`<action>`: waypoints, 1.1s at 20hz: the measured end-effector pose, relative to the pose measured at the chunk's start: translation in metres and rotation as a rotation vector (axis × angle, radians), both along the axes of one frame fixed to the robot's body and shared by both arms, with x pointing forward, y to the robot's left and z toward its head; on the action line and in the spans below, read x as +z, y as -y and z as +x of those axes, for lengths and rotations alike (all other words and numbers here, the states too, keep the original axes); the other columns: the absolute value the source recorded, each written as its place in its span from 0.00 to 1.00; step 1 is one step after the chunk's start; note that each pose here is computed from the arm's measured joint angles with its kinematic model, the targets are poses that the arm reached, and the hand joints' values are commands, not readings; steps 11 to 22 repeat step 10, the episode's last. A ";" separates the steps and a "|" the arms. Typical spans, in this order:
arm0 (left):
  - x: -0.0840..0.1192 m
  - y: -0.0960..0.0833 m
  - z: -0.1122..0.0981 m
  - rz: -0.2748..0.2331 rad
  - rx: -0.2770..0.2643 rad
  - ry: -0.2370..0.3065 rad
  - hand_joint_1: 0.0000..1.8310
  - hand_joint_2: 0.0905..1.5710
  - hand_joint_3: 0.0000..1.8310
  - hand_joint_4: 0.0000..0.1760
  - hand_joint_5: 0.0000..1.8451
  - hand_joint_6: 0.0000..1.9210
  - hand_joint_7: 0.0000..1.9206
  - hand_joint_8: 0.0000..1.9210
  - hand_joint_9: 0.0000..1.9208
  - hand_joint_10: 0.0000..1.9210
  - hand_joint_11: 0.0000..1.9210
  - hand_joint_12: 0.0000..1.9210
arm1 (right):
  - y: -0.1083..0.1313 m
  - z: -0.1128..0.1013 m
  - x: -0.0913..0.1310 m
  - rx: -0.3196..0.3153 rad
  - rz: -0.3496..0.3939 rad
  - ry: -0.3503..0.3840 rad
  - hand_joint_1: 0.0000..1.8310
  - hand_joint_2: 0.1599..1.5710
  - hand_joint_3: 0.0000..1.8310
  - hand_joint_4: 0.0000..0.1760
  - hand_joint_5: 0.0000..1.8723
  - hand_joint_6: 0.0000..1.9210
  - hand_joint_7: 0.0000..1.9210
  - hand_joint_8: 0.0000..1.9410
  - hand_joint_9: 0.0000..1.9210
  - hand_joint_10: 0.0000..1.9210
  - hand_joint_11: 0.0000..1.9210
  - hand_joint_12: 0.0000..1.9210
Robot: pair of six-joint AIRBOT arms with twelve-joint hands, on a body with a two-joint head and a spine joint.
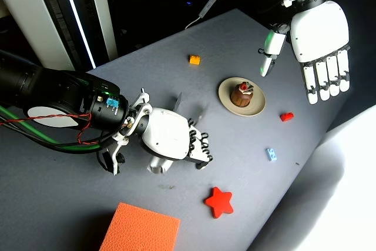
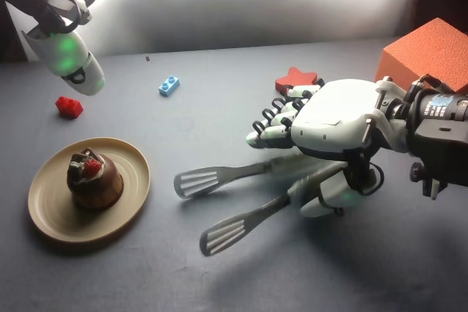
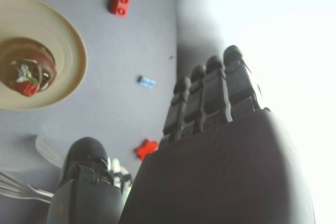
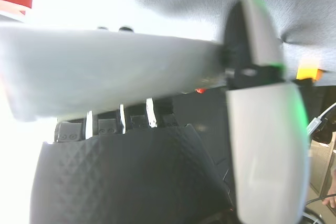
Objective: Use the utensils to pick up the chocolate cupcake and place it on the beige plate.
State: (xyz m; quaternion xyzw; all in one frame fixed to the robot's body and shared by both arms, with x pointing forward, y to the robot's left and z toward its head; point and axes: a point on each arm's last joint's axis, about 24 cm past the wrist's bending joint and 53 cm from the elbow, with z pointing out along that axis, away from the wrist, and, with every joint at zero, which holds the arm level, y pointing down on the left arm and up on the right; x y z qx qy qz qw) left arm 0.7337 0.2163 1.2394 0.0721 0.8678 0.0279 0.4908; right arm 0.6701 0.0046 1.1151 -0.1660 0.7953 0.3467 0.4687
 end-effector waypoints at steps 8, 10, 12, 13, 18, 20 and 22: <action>0.000 0.000 0.000 -0.001 0.001 -0.001 0.01 0.69 0.00 0.00 0.01 0.00 0.01 0.00 0.01 0.00 0.01 0.01 | 0.024 0.000 0.034 -0.032 0.008 0.010 0.17 0.50 0.00 0.01 0.00 0.00 0.00 0.00 0.00 0.00 0.00 0.00; 0.000 0.000 0.000 -0.001 0.001 -0.001 0.01 0.68 0.00 0.00 0.04 0.00 0.04 0.00 0.03 0.00 0.00 0.01 | 0.037 -0.002 0.053 -0.050 0.025 0.032 0.18 0.49 0.00 0.00 0.00 0.00 0.00 0.00 0.00 0.00 0.01 0.00; 0.000 0.000 0.000 -0.001 0.001 -0.001 0.01 0.68 0.00 0.00 0.04 0.00 0.04 0.00 0.03 0.00 0.00 0.01 | 0.037 -0.002 0.053 -0.050 0.025 0.032 0.18 0.49 0.00 0.00 0.00 0.00 0.00 0.00 0.00 0.00 0.01 0.00; 0.000 0.000 0.000 -0.001 0.001 -0.001 0.01 0.68 0.00 0.00 0.04 0.00 0.04 0.00 0.03 0.00 0.00 0.01 | 0.037 -0.002 0.053 -0.050 0.025 0.032 0.18 0.49 0.00 0.00 0.00 0.00 0.00 0.00 0.00 0.00 0.01 0.00; 0.000 0.000 0.000 -0.001 0.001 -0.001 0.01 0.68 0.00 0.00 0.04 0.00 0.04 0.00 0.03 0.00 0.00 0.01 | 0.037 -0.002 0.053 -0.050 0.025 0.032 0.18 0.49 0.00 0.00 0.00 0.00 0.00 0.00 0.00 0.00 0.01 0.00; 0.000 0.000 0.000 -0.001 0.001 -0.001 0.01 0.68 0.00 0.00 0.04 0.00 0.04 0.00 0.03 0.00 0.00 0.01 | 0.037 -0.002 0.053 -0.050 0.025 0.032 0.18 0.49 0.00 0.00 0.00 0.00 0.00 0.00 0.00 0.00 0.01 0.00; 0.000 0.000 0.000 -0.001 0.001 -0.001 0.01 0.68 0.00 0.00 0.04 0.00 0.04 0.00 0.03 0.00 0.00 0.01 | 0.037 -0.002 0.053 -0.050 0.025 0.032 0.18 0.49 0.00 0.00 0.00 0.00 0.00 0.00 0.00 0.00 0.01 0.00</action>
